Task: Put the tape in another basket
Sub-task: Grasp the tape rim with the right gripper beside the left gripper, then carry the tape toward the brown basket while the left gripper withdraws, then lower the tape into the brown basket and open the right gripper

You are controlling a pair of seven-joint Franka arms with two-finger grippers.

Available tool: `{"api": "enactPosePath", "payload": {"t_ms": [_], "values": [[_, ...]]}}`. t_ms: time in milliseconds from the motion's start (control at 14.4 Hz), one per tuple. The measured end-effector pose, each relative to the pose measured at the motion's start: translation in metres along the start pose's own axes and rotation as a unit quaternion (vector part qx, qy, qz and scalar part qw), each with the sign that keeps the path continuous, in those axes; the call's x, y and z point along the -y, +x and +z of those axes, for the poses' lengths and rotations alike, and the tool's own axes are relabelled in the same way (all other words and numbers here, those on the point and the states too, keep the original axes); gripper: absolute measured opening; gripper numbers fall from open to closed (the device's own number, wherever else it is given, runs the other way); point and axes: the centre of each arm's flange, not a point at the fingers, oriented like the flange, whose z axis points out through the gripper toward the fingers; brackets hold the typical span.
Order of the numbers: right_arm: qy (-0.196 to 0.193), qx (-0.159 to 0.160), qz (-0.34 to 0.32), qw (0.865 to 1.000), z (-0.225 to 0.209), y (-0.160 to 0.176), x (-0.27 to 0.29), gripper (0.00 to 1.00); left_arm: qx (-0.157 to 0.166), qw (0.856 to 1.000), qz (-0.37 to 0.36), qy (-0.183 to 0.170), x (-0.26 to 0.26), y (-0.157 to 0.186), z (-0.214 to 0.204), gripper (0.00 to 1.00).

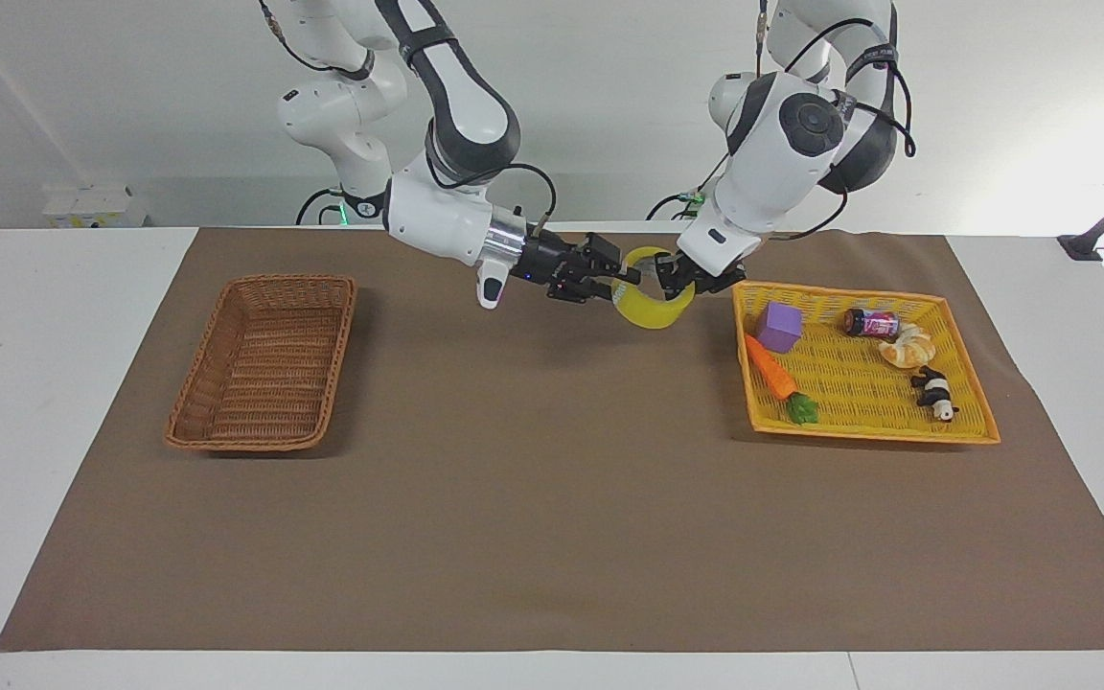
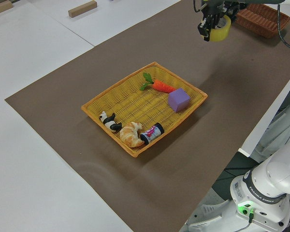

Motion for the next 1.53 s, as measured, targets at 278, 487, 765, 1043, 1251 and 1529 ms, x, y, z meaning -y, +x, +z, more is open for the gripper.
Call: {"api": "enactPosePath", "payload": {"t_ms": [278,487,765,1043,1251,1529], "values": [[-0.002,0.0,0.002,1.0,0.0,0.001,-0.003,0.55,-0.015,0.999,-0.041,-0.008,-0.011,-0.011,-0.038,0.71],[-0.003,0.0,0.002,1.0,0.001,0.001,-0.004,0.55,-0.013,0.997,-0.08,-0.011,0.034,-0.005,-0.095,1.0],[-0.013,0.001,-0.013,1.0,-0.014,0.014,-0.01,0.55,-0.01,0.993,-0.107,0.042,0.154,0.011,-0.145,1.0],[-0.037,0.035,-0.026,0.998,-0.117,0.076,-0.044,0.55,-0.016,0.994,-0.068,0.08,0.247,0.011,-0.18,1.0],[-0.059,0.041,-0.023,0.997,-0.243,0.112,-0.082,0.55,-0.016,0.994,-0.083,0.075,0.288,0.009,-0.185,1.0],[-0.138,0.042,-0.05,0.988,-0.386,0.115,-0.148,0.55,-0.016,0.993,-0.092,0.073,0.299,0.007,-0.187,1.0]]}}
